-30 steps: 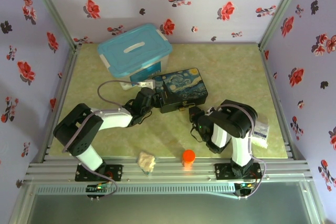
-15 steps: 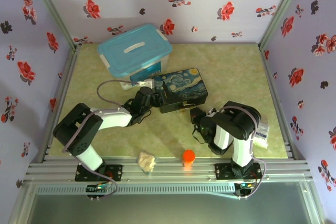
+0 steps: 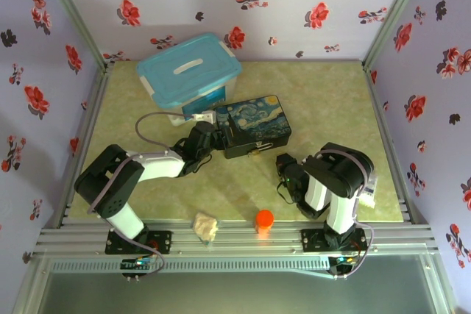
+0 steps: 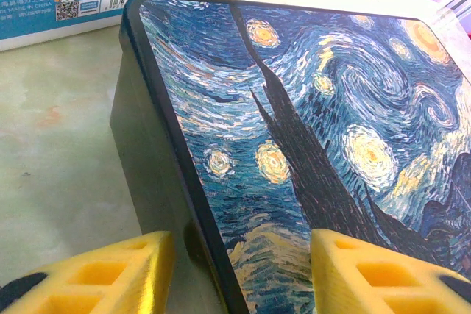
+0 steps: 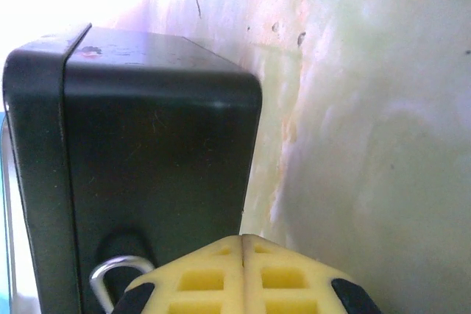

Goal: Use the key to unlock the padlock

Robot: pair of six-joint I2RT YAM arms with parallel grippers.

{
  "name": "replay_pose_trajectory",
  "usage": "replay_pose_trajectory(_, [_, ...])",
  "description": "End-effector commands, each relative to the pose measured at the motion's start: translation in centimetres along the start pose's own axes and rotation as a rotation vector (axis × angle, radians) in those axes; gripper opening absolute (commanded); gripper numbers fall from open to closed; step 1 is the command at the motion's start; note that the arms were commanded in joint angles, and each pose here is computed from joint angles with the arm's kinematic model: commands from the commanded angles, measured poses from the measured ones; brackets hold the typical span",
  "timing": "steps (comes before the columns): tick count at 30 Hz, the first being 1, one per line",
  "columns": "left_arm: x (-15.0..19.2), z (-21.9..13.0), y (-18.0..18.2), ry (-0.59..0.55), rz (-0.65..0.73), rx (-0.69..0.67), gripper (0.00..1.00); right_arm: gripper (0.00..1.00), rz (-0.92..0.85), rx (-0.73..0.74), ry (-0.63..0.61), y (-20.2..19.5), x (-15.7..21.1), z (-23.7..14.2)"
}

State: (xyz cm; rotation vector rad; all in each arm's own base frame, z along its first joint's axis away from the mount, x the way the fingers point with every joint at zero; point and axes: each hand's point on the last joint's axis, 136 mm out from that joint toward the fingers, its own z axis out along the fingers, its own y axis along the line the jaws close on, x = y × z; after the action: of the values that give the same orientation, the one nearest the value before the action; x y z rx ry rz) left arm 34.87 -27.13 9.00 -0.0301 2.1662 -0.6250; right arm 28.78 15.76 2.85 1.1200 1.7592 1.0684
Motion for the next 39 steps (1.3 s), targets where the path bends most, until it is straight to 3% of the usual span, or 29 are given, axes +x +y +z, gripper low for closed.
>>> replay_pose_trajectory(1, [8.5, -1.3, 9.3, 0.304, 0.096, -0.314, 0.50, 0.04, -0.196, 0.045, 0.037, -1.2, 0.4, 0.0])
replay_pose_trajectory(6, [7.8, -1.4, 8.7, 0.296, 0.097, -0.295, 0.51, 0.36, -0.429, 0.034, 0.156, -1.2, 2.3, -0.2])
replay_pose_trajectory(9, [7.6, -1.4, 8.5, 0.297, 0.098, -0.290, 0.52, 0.43, -0.520, 0.028, 0.206, -1.2, 2.8, -0.3])
replay_pose_trajectory(12, [7.3, -1.5, 8.3, 0.291, 0.095, -0.284, 0.52, 0.44, -0.533, 0.009, 0.311, -1.0, 4.1, 0.4])
replay_pose_trajectory(16, [7.0, -1.5, 8.0, 0.286, 0.092, -0.279, 0.52, 0.46, -0.542, -0.048, 0.353, -0.3, 5.2, 0.8])
replay_pose_trajectory(22, [6.9, -1.6, 7.9, 0.284, 0.092, -0.277, 0.53, 0.38, -0.520, -0.045, 0.346, -0.9, 5.5, 2.2])
replay_pose_trajectory(27, [7.2, -1.6, 8.1, 0.290, 0.095, -0.281, 0.53, 0.30, -0.540, -0.096, 0.324, 1.0, 5.5, 2.5])
replay_pose_trajectory(39, [7.6, -1.3, 8.4, 0.301, 0.100, -0.291, 0.53, 0.03, -0.552, -0.083, 0.232, 1.3, 3.5, 1.9])
